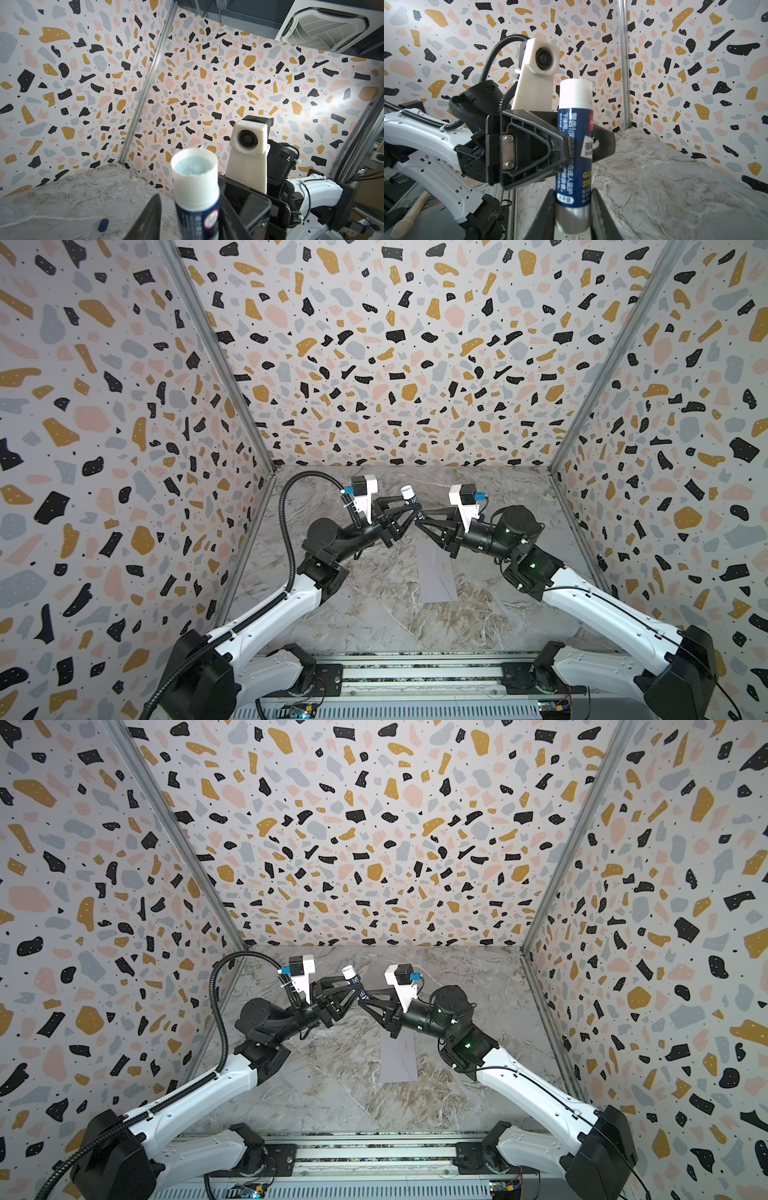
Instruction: Place the letter into the envelope and seal it
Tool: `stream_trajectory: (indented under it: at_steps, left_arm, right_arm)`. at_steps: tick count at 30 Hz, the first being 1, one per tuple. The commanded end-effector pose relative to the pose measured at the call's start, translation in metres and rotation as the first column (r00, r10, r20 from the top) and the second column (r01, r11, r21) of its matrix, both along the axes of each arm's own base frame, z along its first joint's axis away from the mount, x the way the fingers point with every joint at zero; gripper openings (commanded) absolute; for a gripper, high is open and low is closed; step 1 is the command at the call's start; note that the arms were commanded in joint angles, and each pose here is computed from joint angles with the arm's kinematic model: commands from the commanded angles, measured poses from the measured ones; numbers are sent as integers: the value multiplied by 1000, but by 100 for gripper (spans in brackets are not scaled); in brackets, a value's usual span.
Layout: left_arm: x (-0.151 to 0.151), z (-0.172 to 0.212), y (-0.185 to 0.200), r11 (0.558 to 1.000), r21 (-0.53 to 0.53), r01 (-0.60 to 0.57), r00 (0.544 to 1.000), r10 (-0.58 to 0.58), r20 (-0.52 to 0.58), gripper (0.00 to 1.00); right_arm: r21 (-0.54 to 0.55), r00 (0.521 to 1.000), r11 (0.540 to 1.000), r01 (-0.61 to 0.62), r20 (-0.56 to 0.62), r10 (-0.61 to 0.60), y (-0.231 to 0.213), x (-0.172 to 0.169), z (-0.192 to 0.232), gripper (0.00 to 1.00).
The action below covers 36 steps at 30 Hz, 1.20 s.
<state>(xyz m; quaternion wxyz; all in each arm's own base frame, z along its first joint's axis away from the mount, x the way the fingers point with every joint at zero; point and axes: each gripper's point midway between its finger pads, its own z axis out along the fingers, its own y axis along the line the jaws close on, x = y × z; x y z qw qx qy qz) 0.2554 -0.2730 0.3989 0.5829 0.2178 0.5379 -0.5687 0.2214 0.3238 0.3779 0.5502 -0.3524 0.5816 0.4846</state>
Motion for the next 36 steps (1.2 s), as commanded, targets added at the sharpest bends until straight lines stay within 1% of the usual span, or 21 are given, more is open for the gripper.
stream_trajectory:
  at_steps: [1,7,11,14,16,18,20,24,26,27,28,33,36]
  left_arm:
    - [-6,21,8,999,-29,-14,997,16,75,40]
    - [-6,22,11,999,-30,-25,997,27,77,39]
    - [-5,22,12,999,-27,-32,997,34,76,44]
    - [-5,22,12,999,-27,-31,997,33,77,40]
    - [-5,22,13,999,-27,-35,996,37,76,40]
    - [-4,21,13,999,-24,-40,996,41,74,36]
    - [-3,21,13,999,-23,-43,996,45,73,31]
    - [2,17,14,997,-11,-70,996,71,58,14]
    - [10,12,15,994,9,-110,993,110,34,4]
    - [13,10,16,992,17,-127,992,127,25,2]
    - [16,8,17,990,24,-142,990,142,17,0]
    - [30,-2,22,976,45,-211,976,213,-41,0]
    - [38,-9,26,968,49,-248,965,251,-80,0]
  right_arm:
    - [25,999,999,-27,33,27,-3,-8,13,0]
    - [10,999,999,-38,28,37,-1,-9,8,0]
    - [9,999,999,-45,27,45,-2,-10,8,0]
    - [5,999,999,-47,26,47,-1,-11,7,0]
    - [3,998,999,-51,25,51,-1,-11,6,0]
    - [0,998,998,-56,24,56,-1,-12,6,0]
    - [-6,998,998,-58,20,58,0,-11,4,0]
    - [-12,999,999,-34,17,35,-1,-7,3,0]
    - [-21,1000,1000,-7,17,7,-2,-3,2,0]
    - [-23,1000,1000,5,20,-4,-2,-1,2,0]
    - [-22,999,999,28,21,-27,-4,2,3,0]
    - [-53,987,986,158,36,-156,-9,20,2,0]
    - [-101,959,957,273,110,-262,-7,26,3,0]
